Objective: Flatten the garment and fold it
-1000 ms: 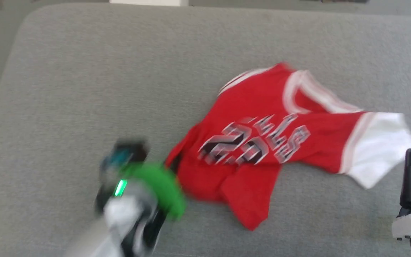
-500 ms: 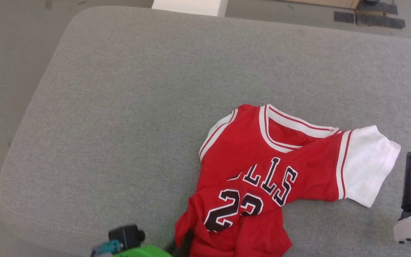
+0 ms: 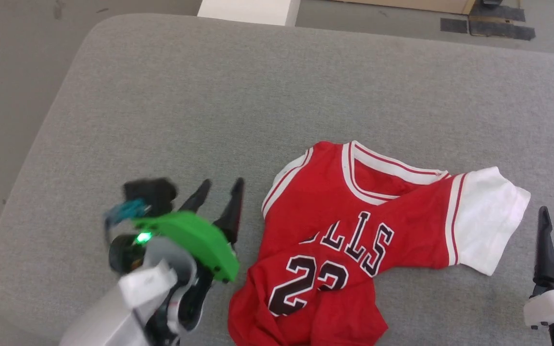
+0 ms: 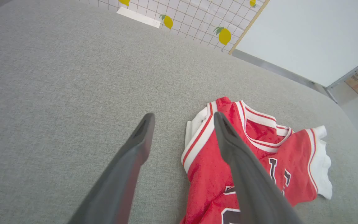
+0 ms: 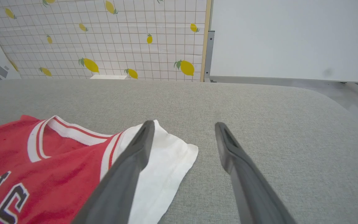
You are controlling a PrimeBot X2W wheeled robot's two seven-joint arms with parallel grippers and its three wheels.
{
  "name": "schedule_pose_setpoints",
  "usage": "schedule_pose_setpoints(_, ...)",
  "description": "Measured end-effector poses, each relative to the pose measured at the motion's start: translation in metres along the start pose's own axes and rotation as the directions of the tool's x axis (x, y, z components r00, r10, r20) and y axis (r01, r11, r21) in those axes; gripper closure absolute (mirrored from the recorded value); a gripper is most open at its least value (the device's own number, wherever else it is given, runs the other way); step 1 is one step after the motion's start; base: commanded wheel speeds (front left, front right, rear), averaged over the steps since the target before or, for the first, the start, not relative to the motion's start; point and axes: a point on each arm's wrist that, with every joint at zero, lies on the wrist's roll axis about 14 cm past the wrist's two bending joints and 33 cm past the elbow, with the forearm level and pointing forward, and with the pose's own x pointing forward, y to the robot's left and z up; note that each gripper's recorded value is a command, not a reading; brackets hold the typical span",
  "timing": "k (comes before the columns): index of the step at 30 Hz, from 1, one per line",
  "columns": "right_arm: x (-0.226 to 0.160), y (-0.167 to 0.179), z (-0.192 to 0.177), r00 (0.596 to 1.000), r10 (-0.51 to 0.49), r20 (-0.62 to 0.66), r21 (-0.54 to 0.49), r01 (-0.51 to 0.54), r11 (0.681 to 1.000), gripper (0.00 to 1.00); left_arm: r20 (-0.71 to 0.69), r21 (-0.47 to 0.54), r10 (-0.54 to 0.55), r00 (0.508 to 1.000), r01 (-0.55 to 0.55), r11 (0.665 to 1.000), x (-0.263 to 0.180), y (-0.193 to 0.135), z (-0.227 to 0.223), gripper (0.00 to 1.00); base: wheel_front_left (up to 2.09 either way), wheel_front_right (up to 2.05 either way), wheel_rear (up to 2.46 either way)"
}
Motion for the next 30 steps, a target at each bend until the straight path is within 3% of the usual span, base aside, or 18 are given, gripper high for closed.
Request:
schedule_pose_setpoints(7,-0.004,-0.008,-0.01,0.999,-0.025,-0.031,0.003,0.025,1.0,0.0,-0.262,0.127,-0.023,0.965,0.058,0.99,0.041,-0.005,-0.039,0.0,0.0,0.0,0.0)
schedule_pose_setpoints(13,-0.01,-0.021,-0.016,0.997,-0.061,-0.048,-0.002,0.061,0.998,0.0,-0.453,0.093,0.008,0.891,0.038,0.995,0.055,0.0,-0.086,0.0,0.0,0.0,0.0)
schedule_pose_setpoints(18,-0.015,-0.029,-0.016,0.995,-0.085,-0.049,-0.006,0.085,0.996,0.0,-0.521,0.129,0.047,0.852,0.024,0.991,0.062,0.013,-0.107,0.0,0.0,0.0,0.0)
schedule_pose_setpoints(19,-0.015,-0.03,-0.016,0.995,-0.088,-0.05,-0.007,0.088,0.996,0.0,-0.525,0.118,0.035,0.85,0.032,0.993,0.065,0.011,-0.108,0.57,0.0,0.0,0.0)
schedule_pose_setpoints(20,-0.016,-0.031,-0.016,0.995,-0.091,-0.051,-0.008,0.091,0.996,0.0,-0.521,0.096,0.02,0.854,0.036,0.995,0.068,0.008,-0.108,1.0,0.0,0.0,0.0)
schedule_pose_setpoints(26,-0.016,-0.032,-0.013,0.995,-0.093,-0.043,-0.008,0.093,0.996,0.0,-0.458,0.11,0.002,0.889,0.055,0.992,0.073,0.008,-0.101,1.0,0.0,0.0,0.0)
schedule_pose_setpoints(30,-0.015,-0.028,-0.007,0.996,-0.082,-0.029,-0.006,0.082,0.997,0.0,-0.271,0.277,0.017,0.962,0.061,0.959,0.086,0.01,-0.051,1.0,0.0,0.0,0.0)
